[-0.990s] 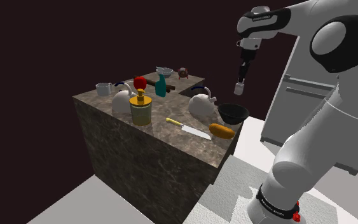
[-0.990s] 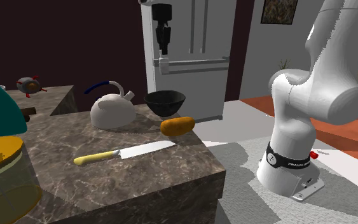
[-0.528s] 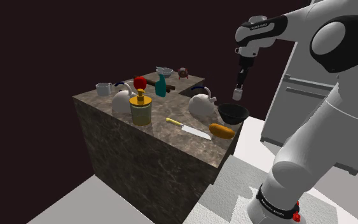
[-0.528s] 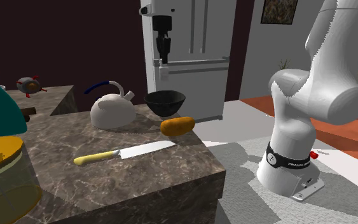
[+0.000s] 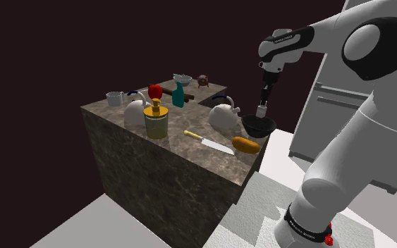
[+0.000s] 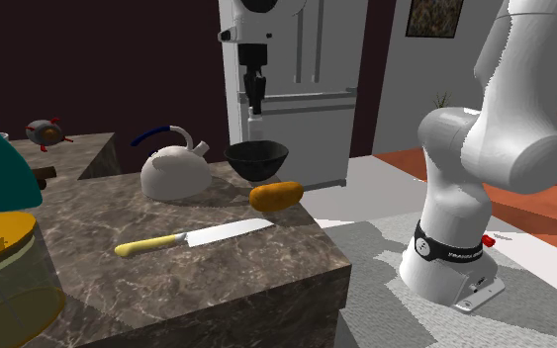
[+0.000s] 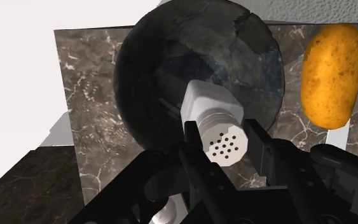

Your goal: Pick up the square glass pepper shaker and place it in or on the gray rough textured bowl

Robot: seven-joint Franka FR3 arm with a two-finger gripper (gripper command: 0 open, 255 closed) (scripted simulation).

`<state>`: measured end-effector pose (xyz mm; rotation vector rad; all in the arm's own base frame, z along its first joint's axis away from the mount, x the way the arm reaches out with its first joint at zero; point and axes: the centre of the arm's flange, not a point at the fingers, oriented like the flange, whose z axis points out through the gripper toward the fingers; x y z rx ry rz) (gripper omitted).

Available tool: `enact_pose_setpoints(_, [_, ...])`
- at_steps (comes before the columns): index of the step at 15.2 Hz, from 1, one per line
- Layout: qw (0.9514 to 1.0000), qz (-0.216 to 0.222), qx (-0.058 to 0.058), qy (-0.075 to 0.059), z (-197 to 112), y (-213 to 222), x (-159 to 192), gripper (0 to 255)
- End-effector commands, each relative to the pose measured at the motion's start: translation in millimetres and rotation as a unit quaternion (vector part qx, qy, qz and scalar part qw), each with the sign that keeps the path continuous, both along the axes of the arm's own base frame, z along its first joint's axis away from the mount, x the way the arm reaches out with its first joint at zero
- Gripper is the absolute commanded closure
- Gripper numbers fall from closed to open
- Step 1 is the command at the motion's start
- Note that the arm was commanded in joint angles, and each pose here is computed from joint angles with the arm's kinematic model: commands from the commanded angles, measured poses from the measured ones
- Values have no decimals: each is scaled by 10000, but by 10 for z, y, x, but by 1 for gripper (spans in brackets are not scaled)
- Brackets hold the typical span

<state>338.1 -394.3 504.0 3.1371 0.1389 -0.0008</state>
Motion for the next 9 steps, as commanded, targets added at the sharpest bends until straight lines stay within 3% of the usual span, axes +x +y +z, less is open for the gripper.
enact_pose_setpoints(1, [10000,0,-2,-2,-104,0,-1,255])
enact_pose_setpoints(9, [10000,0,-2,-2,-287,0,-1,255])
